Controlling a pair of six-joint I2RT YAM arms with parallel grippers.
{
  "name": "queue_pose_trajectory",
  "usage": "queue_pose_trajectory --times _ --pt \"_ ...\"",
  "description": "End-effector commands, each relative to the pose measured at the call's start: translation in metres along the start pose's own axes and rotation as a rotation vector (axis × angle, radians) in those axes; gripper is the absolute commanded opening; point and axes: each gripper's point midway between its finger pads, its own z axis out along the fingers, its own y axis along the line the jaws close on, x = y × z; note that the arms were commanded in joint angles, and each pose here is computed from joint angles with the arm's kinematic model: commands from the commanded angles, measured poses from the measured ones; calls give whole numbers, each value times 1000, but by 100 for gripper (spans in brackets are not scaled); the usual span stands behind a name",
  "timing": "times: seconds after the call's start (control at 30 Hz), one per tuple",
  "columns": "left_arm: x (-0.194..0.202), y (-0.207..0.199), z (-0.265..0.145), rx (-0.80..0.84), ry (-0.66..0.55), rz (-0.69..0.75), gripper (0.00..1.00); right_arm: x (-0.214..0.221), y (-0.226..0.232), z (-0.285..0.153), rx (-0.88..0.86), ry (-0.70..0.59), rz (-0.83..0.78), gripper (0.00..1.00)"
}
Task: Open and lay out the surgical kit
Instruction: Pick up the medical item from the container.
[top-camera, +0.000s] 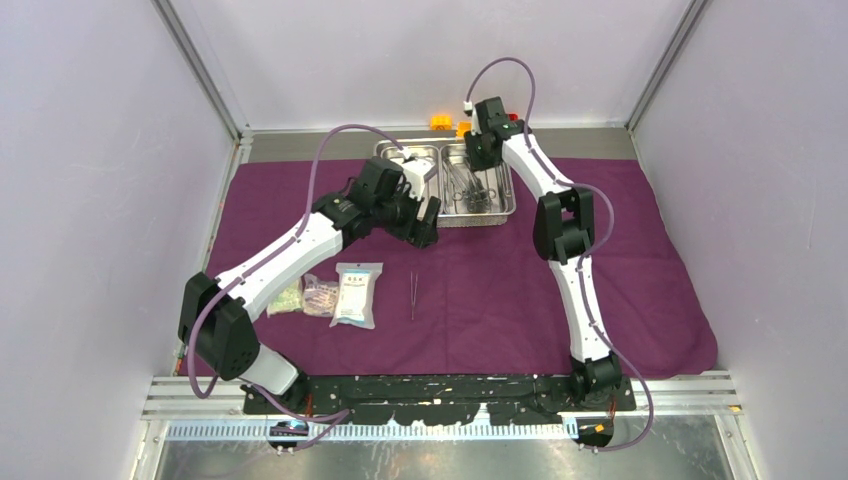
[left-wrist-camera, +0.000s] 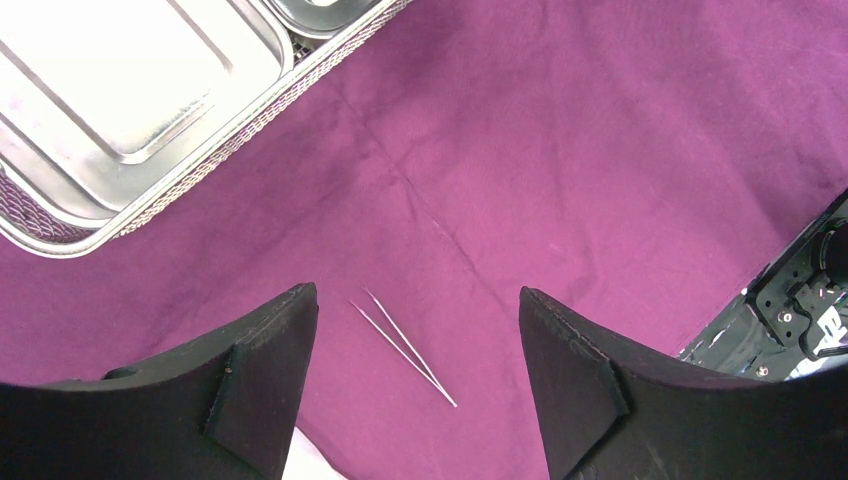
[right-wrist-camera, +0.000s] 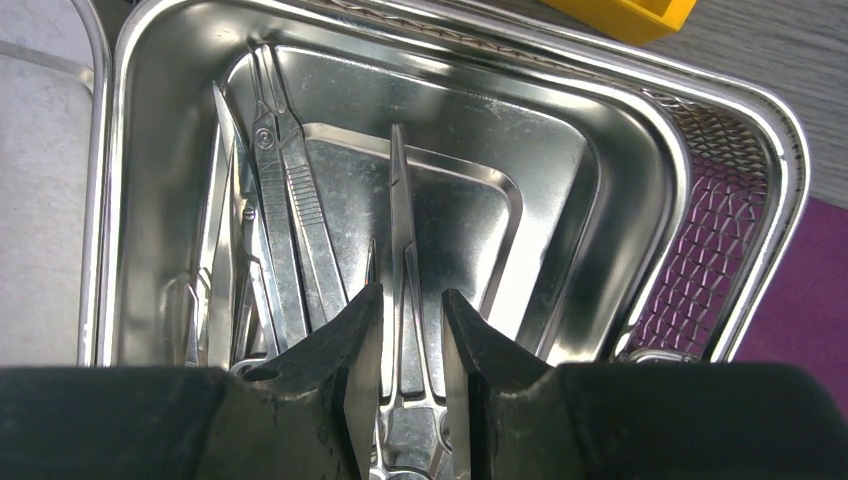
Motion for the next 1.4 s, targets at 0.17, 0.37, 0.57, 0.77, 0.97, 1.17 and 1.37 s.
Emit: queue_pose_trajectory --times 0.17,0.37,0.57,0.77,0.97,1.17,1.37 --pt "-21 -1 -9 0 -72 34 76 -39 25 -26 -66 -113 -14 34" --pt "-21 -1 -10 1 -76 35 76 -41 47 -28 -95 -125 -32 37" --pt "-19 -1 -12 -1 -75 39 76 -43 54 -18 -80 -133 -24 37" --pt "-18 -1 -12 -1 -73 40 76 -45 61 -10 -99 -141 -15 37" --pt "-17 0 -10 0 -69 39 76 -43 64 0 -106 -141 -9 37" --pt "-16 1 -10 -1 -66 39 76 -37 65 13 -102 -129 -8 36" --pt "-16 1 -9 1 -66 37 76 -36 67 15 -107 -129 -5 36"
